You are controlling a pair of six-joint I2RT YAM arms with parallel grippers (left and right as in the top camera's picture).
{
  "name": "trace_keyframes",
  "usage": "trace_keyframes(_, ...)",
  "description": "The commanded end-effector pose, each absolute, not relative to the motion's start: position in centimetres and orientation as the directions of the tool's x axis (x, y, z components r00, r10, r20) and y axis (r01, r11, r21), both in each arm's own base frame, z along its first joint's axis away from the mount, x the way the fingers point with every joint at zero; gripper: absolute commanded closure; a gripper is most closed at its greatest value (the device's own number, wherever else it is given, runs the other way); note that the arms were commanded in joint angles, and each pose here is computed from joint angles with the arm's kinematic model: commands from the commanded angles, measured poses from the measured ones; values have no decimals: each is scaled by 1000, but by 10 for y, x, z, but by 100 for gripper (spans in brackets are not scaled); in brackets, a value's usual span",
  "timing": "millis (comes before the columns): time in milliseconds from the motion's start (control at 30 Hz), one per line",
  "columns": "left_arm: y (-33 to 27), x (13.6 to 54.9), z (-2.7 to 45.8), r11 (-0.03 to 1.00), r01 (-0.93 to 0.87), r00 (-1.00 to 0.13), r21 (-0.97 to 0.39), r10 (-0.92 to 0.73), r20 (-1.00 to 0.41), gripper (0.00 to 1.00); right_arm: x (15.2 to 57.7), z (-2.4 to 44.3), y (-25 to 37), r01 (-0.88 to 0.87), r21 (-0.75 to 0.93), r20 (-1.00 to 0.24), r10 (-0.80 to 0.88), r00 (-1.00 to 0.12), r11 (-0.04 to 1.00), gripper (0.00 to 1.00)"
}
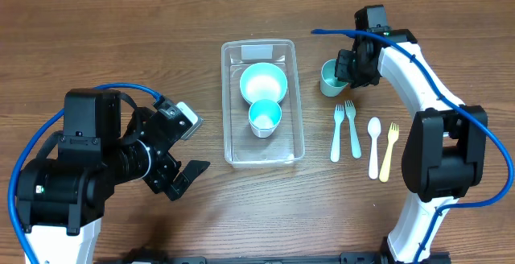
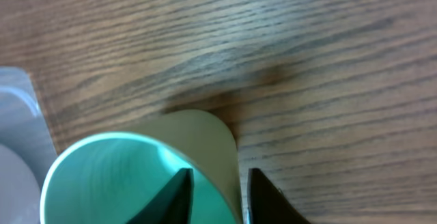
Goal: Pack container
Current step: 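Grasp the teal cup with the right gripper and lift it, then lower the teal cup onto the nested cups and release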
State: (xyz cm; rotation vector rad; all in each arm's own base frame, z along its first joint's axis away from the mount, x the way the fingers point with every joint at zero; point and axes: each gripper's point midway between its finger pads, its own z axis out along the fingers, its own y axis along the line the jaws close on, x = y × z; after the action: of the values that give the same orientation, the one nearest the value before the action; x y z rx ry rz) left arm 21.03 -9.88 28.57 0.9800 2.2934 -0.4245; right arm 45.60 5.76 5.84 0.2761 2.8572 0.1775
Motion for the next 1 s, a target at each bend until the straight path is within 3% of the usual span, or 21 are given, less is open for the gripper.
trace_keyframes(0,-100,210,290,661,749,-522,-39,553,-649,0,452,50,58,173,138,-225,201,-953,975,96)
trace_keyframes(100,-100,210,290,661,749,-522,-39,553,-649,0,449,65,57,176,131,-204,200,-958,976,96)
trace_keyframes(267,-100,210,290,661,749,-522,-39,553,-649,0,463,175,59,154,176,-356,209,-911,972,96)
trace_keyframes(433,-100,210,290,661,749,-522,-39,553,-649,0,413,263,83,66,240,-419,165,-893,968,96)
trace_keyframes(633,-100,210,290,661,749,-522,-39,553,-649,0,364,278,173,-171,208,-438,-65,-897,963,96)
trace_keyframes(967,-100,210,290,661,749,-522,-39,553,-649,0,321,227,170,-110,183,-213,-69,-975,977,96)
